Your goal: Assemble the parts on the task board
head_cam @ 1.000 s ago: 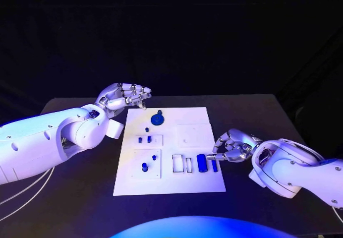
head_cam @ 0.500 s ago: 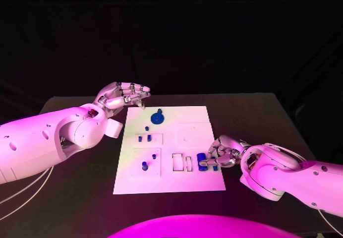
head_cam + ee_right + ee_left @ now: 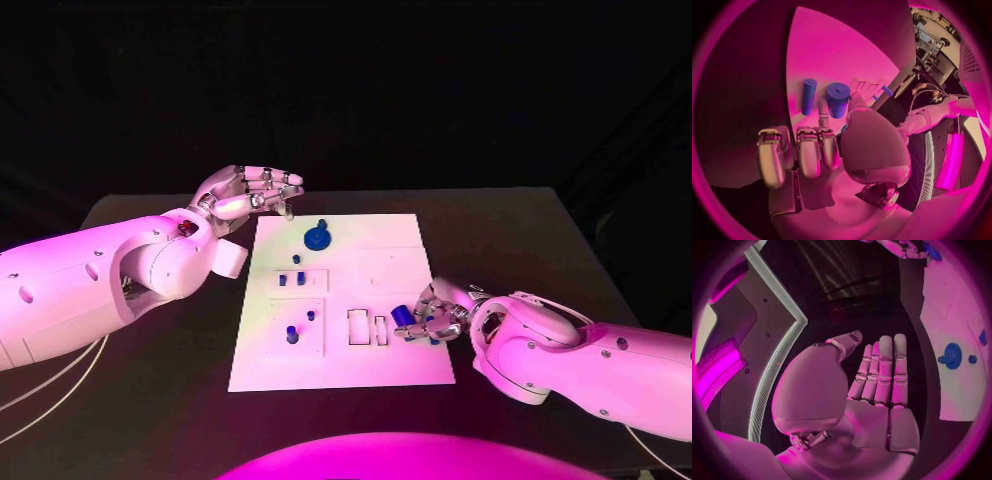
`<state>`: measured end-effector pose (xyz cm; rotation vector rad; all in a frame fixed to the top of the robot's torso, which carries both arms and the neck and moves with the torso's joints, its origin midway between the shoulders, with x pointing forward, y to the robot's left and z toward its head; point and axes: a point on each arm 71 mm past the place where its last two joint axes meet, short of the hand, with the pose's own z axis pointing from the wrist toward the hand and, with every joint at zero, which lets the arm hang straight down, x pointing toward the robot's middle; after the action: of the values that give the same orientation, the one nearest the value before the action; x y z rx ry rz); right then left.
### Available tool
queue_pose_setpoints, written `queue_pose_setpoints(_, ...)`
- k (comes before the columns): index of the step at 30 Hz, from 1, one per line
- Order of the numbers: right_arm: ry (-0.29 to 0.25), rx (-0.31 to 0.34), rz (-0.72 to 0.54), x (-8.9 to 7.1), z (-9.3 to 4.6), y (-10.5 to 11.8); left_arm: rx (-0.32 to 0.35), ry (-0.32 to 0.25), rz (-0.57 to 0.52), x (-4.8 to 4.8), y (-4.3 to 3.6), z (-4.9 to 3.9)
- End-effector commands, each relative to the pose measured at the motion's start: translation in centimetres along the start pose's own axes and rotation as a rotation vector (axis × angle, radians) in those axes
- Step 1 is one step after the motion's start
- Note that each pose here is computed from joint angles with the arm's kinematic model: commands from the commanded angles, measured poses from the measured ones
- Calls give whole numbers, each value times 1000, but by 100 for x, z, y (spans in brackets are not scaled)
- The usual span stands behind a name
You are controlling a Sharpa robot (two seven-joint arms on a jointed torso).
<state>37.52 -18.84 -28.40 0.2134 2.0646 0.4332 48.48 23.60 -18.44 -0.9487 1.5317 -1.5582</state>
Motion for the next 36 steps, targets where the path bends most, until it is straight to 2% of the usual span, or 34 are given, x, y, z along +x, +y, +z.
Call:
queue_pose_setpoints(1,8,30,-60,52,21,-29,11,18,-14,24,-13,2)
queue_pose_setpoints(10,10,41,-40,87,57,-21,6,20,-15,20,-10,-4)
queue_pose_setpoints(17,-37,20,56,50,-1,23,2,21,-15,17,-7,-6)
queue_pose_setpoints(22,-51,8,165,-44,-64,80,0,19,-14,10,-5,-8)
queue_pose_setpoints(30,-12,-11,243,-122,-104,227,0,19,-14,12,-3,-5)
queue_pose_setpoints(36,82,-34,223,-23,-60,393,-1,20,-14,13,-2,-3)
